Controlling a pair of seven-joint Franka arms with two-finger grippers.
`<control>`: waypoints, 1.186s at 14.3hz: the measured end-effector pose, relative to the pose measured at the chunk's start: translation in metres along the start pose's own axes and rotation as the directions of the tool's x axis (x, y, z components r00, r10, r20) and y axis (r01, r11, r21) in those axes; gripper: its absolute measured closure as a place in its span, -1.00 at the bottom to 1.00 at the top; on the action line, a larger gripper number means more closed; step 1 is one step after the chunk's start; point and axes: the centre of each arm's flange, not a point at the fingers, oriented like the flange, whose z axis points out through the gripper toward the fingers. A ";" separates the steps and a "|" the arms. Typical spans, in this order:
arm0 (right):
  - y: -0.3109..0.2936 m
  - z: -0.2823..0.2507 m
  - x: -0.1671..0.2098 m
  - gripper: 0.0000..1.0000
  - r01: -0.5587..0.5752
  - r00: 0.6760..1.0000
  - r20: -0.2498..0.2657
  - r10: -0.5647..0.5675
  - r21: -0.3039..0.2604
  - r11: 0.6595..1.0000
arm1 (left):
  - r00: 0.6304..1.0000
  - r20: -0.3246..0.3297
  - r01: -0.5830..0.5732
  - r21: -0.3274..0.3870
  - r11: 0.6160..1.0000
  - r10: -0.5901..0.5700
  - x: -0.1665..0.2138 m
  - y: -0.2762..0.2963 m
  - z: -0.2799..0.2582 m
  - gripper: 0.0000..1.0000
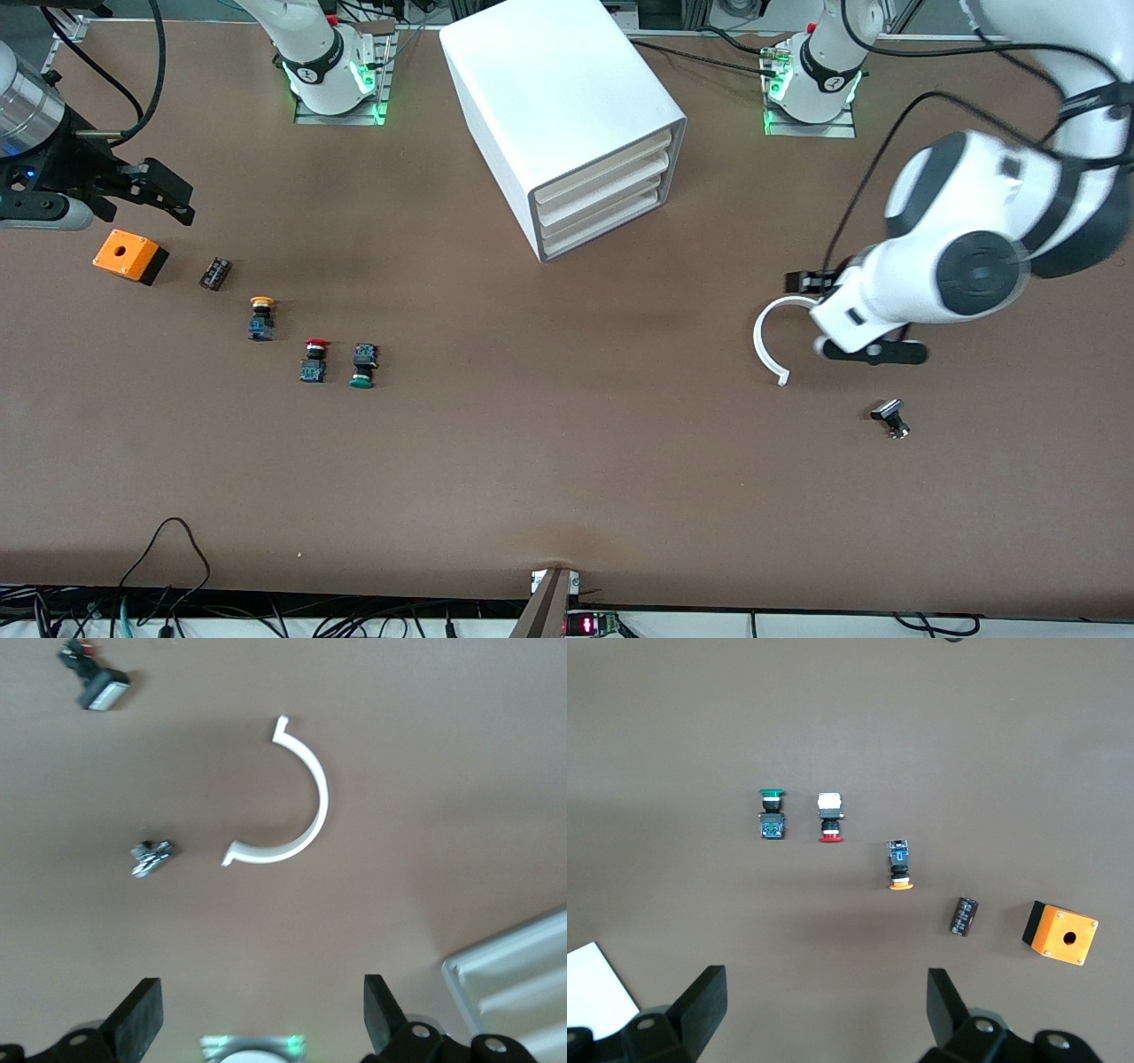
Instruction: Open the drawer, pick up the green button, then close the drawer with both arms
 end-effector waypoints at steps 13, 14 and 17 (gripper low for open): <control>0.008 -0.009 -0.001 -1.00 0.072 0.997 -0.014 -0.072 0.000 0.997 | 0.916 -0.383 0.083 -0.103 0.991 -0.116 -0.123 -0.110 -0.096 -1.00; 0.013 -0.011 -0.001 -1.00 0.074 0.997 -0.017 -0.074 0.002 0.997 | 0.923 -0.370 0.077 -0.087 0.993 -0.104 -0.128 -0.104 -0.093 -1.00; 0.019 -0.012 -0.001 -1.00 0.076 0.997 -0.020 -0.075 0.019 0.997 | 0.953 -0.291 0.070 -0.068 0.995 -0.087 -0.136 -0.098 -0.089 -1.00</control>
